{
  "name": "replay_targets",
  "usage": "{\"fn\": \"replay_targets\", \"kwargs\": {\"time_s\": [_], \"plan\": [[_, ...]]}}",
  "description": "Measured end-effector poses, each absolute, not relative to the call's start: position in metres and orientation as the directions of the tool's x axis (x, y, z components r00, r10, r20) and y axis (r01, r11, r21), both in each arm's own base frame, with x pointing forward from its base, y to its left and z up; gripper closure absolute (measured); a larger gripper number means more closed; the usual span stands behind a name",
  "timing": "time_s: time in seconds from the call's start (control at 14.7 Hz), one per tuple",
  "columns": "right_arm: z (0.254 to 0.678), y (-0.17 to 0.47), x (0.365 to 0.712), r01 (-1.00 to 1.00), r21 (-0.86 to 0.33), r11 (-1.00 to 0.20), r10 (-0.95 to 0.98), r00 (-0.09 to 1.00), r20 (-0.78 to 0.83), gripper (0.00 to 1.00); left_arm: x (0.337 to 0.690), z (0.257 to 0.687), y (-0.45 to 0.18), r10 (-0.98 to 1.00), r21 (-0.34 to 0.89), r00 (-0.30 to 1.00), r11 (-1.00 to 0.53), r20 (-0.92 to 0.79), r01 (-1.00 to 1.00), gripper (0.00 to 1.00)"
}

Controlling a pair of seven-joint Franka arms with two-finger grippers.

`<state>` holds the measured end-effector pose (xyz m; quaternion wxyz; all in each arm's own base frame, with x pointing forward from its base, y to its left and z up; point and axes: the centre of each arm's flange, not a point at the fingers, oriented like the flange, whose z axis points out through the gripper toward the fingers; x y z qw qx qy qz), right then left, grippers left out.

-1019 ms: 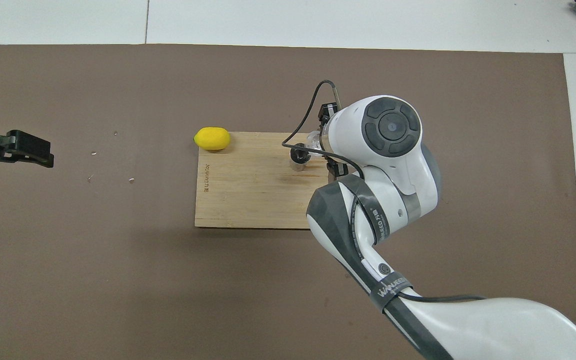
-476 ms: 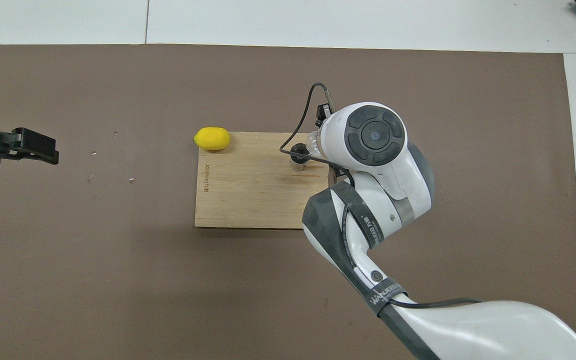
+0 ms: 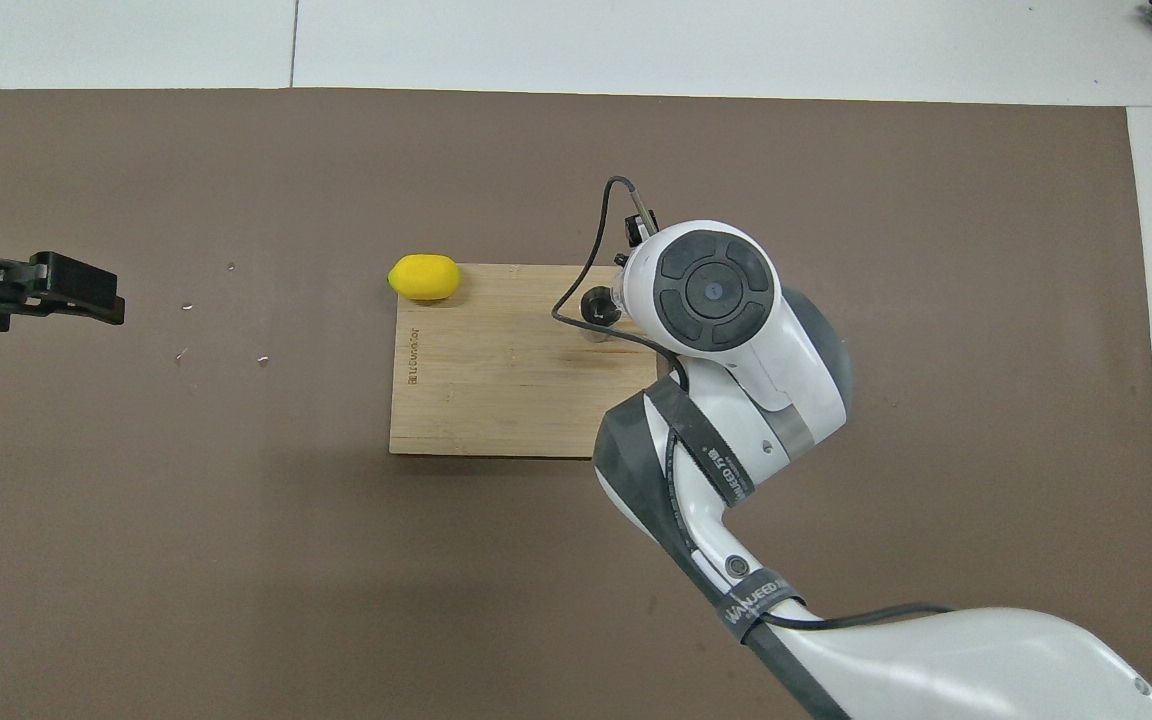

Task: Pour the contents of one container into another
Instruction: 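Tilt the glass cup over the metal cup with the right gripper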

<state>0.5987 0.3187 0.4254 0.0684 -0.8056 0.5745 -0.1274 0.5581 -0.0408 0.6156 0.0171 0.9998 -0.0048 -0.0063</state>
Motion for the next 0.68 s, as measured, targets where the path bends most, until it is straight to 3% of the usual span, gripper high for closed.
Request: {"fn": "replay_targets", "kwargs": {"time_s": [0.68], "plan": [[0.427, 0.336, 0.59, -0.865, -0.266, -0.425, -0.902, 0.378, 0.211, 0.49, 0.558, 0.616, -0.04, -0.008, 0.034, 1.0, -0.999, -0.01, -0.008, 0.0]]}}
